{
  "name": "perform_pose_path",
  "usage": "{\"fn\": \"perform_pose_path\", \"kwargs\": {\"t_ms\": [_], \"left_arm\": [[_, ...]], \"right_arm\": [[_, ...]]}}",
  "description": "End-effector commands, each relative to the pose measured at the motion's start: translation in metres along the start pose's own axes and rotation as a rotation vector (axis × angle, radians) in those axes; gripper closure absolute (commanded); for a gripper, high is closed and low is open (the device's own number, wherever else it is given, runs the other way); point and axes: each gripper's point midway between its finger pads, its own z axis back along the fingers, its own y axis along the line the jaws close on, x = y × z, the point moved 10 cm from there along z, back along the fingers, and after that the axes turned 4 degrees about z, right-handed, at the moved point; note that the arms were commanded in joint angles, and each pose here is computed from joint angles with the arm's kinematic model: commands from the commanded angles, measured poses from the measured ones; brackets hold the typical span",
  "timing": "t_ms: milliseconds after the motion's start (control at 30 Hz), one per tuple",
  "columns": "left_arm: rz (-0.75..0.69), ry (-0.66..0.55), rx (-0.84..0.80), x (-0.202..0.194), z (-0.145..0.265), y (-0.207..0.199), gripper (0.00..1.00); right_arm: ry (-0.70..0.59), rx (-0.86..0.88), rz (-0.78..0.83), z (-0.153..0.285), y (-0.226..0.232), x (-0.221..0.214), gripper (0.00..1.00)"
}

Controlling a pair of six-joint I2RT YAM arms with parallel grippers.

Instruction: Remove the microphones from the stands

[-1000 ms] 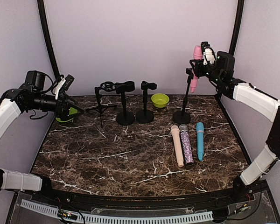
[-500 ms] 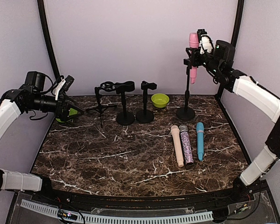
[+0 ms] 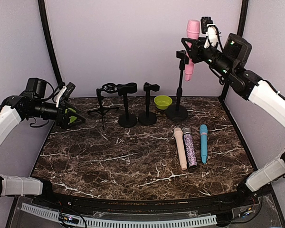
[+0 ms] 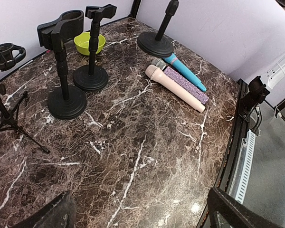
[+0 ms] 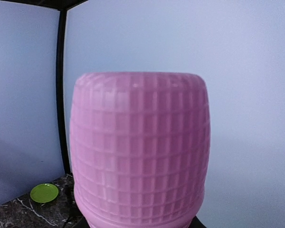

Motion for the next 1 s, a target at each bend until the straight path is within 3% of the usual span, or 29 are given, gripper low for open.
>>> {"fn": "perform_pose_path", "kwargs": {"t_ms": [0, 367, 567, 733, 967], "left_arm": [[0.020, -0.006, -0.037, -0.008, 0.005, -0.009, 0.01], [0.045, -0.026, -0.110, -0.013, 0.007, -0.018, 0.01], [-0.043, -0.106, -0.178, -0.015, 0.013, -0.030, 0.01], [-0.128, -0.177, -0.239, -0.016, 0.017, -0.039, 0.01], [-0.198, -0.248, -0.332, -0.023, 0.012, -0.041, 0.01]], "right_arm": [[-0.135, 0.095, -0.062, 0.020, 0.036, 0.029, 1.00], [-0.107, 0.403, -0.175, 0.014, 0.129, 0.011, 1.00], [-0.158, 0.553, -0.229, 0.006, 0.174, -0.014, 1.00], [-0.218, 0.667, -0.265, 0.003, 0.195, -0.031, 1.00], [-0.189, 0.778, -0.335, 0.003, 0.212, -0.056, 1.00]]}}
